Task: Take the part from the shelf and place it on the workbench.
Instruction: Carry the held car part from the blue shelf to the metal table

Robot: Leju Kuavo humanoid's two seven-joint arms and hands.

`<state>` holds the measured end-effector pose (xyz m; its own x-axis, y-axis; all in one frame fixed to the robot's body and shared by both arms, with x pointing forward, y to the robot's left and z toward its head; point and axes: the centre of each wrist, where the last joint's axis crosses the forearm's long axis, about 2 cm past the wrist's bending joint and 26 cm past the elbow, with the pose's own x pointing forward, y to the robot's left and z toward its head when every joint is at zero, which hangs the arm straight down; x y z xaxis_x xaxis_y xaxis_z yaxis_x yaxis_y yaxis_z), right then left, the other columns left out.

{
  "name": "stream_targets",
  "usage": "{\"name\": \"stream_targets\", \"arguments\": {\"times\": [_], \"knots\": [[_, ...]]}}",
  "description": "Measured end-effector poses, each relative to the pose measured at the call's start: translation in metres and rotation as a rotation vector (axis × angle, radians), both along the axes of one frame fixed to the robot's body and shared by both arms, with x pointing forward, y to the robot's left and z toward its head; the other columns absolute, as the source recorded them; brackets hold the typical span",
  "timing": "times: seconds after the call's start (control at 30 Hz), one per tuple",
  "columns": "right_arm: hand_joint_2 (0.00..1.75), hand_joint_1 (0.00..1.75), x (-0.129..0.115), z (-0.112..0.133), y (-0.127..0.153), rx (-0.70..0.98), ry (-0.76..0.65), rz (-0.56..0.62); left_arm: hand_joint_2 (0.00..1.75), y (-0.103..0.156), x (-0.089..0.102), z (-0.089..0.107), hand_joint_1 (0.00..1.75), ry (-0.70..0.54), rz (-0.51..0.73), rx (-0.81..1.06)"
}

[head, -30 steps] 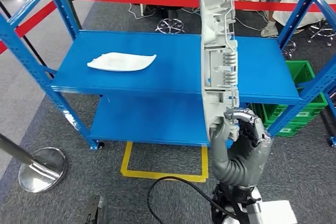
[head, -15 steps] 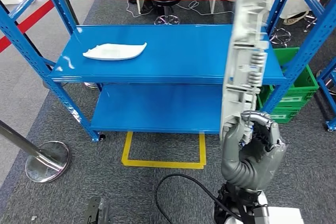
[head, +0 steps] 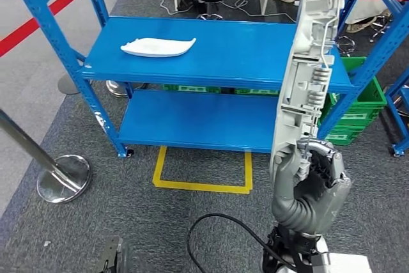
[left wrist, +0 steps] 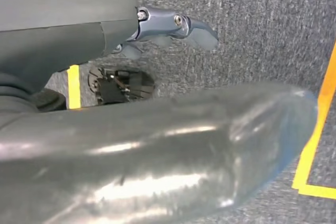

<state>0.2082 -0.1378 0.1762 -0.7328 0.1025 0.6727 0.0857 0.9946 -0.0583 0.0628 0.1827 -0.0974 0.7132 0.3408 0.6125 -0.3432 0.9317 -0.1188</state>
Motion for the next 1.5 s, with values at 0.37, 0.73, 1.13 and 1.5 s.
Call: {"name": "stream_targets", "arguments": {"times": [0.37, 0.73, 1.13, 1.5], "knots": [[1.75, 1.75, 0.001, -0.004, 0.001, 0.001, 0.041, 0.028, 1.75, 0.001, -0.001, 0.0, 0.0, -0.023, -0.003, -0.019], [1.75, 1.75, 0.001, -0.01, 0.003, -0.025, 0.085, 0.048, 1.75, 0.005, -0.005, -0.002, 0.0, 0.026, -0.004, 0.006], [1.75, 1.75, -0.001, -0.019, 0.002, -0.051, 0.126, 0.059, 1.75, 0.004, -0.005, -0.002, 0.0, 0.035, -0.019, 0.03], [1.75, 1.75, -0.005, -0.024, -0.001, -0.056, 0.146, 0.047, 1.75, 0.005, -0.007, -0.002, 0.0, 0.044, -0.019, 0.029]]}}
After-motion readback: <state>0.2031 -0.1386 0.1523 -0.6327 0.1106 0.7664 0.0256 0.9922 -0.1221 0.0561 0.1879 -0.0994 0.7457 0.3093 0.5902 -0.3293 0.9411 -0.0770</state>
